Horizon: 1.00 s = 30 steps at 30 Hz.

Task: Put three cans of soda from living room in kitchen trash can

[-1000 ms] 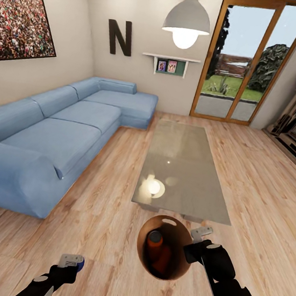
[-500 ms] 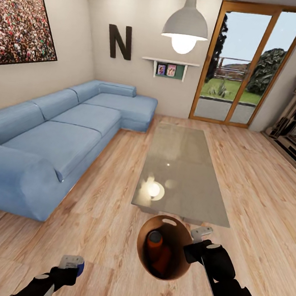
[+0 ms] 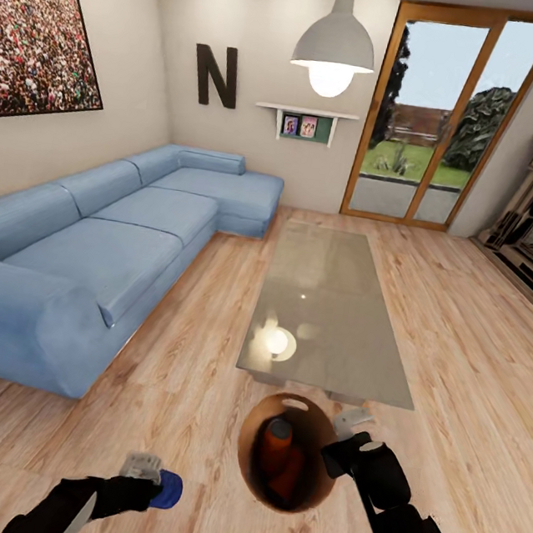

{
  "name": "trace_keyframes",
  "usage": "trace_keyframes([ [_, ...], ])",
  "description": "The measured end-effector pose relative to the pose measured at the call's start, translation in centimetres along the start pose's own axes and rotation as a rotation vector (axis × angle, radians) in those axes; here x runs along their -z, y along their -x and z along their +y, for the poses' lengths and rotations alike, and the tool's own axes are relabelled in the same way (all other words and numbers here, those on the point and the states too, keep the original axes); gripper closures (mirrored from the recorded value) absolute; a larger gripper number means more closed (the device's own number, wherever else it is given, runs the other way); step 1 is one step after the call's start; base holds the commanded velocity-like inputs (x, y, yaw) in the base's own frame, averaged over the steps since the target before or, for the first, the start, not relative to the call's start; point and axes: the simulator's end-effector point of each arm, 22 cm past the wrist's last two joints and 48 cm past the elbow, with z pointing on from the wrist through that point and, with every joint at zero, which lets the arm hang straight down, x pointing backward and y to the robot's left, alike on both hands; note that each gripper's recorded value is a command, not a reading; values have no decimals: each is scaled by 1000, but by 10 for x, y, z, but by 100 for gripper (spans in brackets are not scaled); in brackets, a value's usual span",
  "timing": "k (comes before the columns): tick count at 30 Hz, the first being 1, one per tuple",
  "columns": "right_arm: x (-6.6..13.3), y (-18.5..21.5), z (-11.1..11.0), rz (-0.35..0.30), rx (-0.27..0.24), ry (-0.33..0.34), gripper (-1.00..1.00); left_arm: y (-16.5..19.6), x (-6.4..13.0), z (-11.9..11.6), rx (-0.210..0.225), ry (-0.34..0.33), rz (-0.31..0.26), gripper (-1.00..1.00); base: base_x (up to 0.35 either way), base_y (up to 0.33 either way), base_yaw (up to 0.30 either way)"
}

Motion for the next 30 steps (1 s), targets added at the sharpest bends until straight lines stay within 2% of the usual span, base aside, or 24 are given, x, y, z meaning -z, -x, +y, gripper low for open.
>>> trace_keyframes([
  [3,0,2,17,-4,7,43,100,-3,2,-6,18,-35,30,100,0,0,0],
  [9,-1,1,13,1,40,8,100,2,13,-10,56,-74,84,100,0,0,0],
  [13,-1,1,17,1,29,24,100,6,23,-23,76,-159,105,100,0,0,0],
  [17,-2,-1,9,6,45,-14,100,6,29,-32,94,-213,122,100,0,0,0],
  [21,-4,-4,13,15,49,-5,100,15,43,-46,100,-323,114,100,0,0,0],
  [25,-8,-10,24,35,99,-7,100,20,55,-50,103,-388,112,100,0,0,0],
  [30,-10,-13,17,46,141,-55,100,20,66,-59,129,-457,126,100,0,0,0],
])
